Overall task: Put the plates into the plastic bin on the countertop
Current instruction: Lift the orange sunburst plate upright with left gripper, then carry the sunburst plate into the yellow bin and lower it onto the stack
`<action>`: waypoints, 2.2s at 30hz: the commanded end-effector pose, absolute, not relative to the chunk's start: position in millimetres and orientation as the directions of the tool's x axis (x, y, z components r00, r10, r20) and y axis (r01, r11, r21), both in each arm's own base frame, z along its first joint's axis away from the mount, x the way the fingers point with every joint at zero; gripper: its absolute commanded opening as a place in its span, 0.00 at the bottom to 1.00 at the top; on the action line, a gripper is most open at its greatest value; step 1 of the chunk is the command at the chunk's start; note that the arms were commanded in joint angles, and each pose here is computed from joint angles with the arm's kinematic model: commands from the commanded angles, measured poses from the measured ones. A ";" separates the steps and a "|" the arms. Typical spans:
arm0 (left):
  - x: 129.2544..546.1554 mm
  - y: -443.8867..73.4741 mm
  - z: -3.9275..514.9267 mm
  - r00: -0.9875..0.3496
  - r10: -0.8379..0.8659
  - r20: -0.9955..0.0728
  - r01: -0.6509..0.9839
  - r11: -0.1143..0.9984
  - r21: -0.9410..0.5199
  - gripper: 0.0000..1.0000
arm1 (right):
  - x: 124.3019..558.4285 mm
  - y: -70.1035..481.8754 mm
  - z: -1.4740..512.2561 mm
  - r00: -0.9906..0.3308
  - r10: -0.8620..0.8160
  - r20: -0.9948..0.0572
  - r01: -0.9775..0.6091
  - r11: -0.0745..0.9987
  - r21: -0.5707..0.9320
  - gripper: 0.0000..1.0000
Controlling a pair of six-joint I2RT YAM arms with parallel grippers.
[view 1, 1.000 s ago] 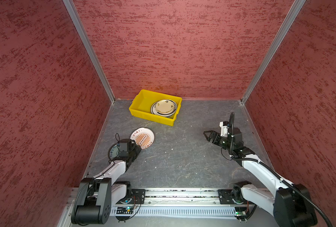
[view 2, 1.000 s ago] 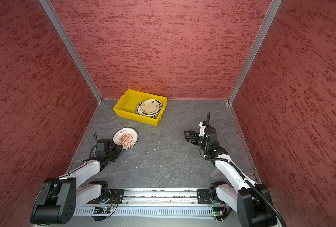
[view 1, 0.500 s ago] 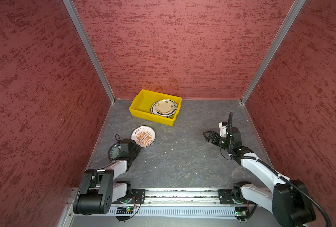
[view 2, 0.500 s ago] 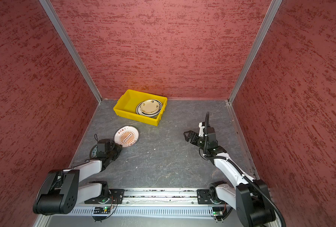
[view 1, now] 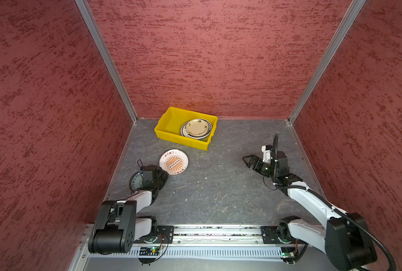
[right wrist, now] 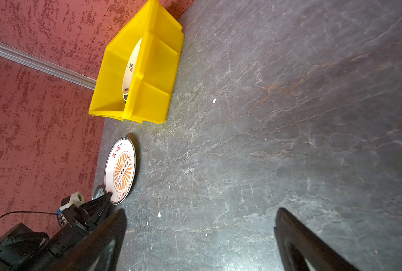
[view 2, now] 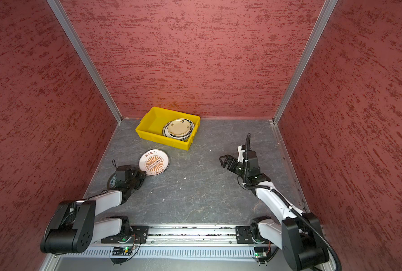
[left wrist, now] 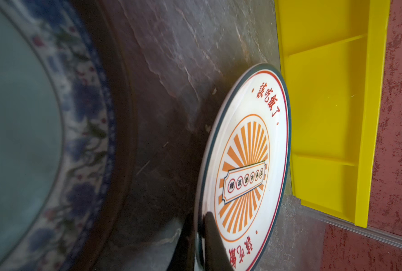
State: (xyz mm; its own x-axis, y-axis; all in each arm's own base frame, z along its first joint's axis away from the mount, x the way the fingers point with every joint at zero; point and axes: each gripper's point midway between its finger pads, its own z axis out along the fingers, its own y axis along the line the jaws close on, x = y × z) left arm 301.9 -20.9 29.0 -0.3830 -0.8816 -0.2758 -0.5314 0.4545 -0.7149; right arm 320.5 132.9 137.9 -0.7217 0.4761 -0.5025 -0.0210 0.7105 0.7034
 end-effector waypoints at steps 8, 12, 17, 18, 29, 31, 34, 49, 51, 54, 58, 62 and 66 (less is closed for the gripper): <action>288.9 -53.7 47.0 -0.465 -0.828 -0.314 -0.460 0.529 -0.713 0.00 | 332.2 159.7 174.4 -0.725 0.477 -0.498 -0.162 0.584 0.796 0.99; 290.8 -70.0 67.7 -0.481 -0.807 -0.343 -0.403 0.551 -0.731 0.00 | 333.0 162.2 169.8 -0.738 0.469 -0.485 -0.158 0.580 0.800 0.99; 297.3 -87.0 94.1 -0.475 -0.811 -0.343 -0.337 0.528 -0.780 0.00 | 334.2 164.8 165.3 -0.752 0.468 -0.464 -0.147 0.568 0.810 0.99; 299.4 -90.9 99.6 -0.478 -0.808 -0.343 -0.322 0.525 -0.788 0.00 | 334.0 164.8 164.4 -0.753 0.468 -0.461 -0.145 0.566 0.811 0.99; 312.6 -118.5 145.9 -0.511 -0.770 -0.383 -0.203 0.541 -0.816 0.00 | 331.5 163.7 165.3 -0.751 0.460 -0.474 -0.152 0.577 0.802 0.99; 317.4 -121.3 157.2 -0.509 -0.761 -0.403 -0.176 0.550 -0.817 0.00 | 330.6 163.4 165.1 -0.752 0.457 -0.475 -0.151 0.581 0.800 0.99; 324.9 -125.8 170.7 -0.511 -0.743 -0.434 -0.142 0.570 -0.809 0.00 | 330.0 161.2 167.0 -0.745 0.455 -0.487 -0.153 0.594 0.790 0.99; 408.8 -132.4 218.1 -0.423 -0.675 -0.605 -0.038 0.680 -0.732 0.00 | 322.3 147.4 165.9 -0.713 0.459 -0.530 -0.132 0.655 0.744 0.99; 432.4 -127.4 219.5 -0.419 -0.670 -0.613 -0.050 0.691 -0.721 0.00 | 322.3 144.3 164.3 -0.709 0.462 -0.533 -0.120 0.667 0.736 0.99; 460.6 -125.0 219.5 -0.419 -0.680 -0.602 -0.055 0.681 -0.731 0.00 | 320.7 141.5 164.4 -0.705 0.457 -0.542 -0.114 0.682 0.723 0.99; 491.4 -122.8 208.3 -0.441 -0.674 -0.593 -0.081 0.688 -0.721 0.00 | 318.3 138.3 166.7 -0.692 0.465 -0.552 -0.111 0.687 0.718 0.99; 517.9 -115.2 198.5 -0.454 -0.667 -0.590 -0.100 0.697 -0.710 0.00 | 315.2 134.6 166.2 -0.685 0.465 -0.562 -0.105 0.700 0.707 0.99; 537.9 -103.3 185.6 -0.468 -0.642 -0.608 -0.144 0.734 -0.664 0.00 | 312.9 130.7 163.2 -0.680 0.461 -0.570 -0.095 0.715 0.693 0.99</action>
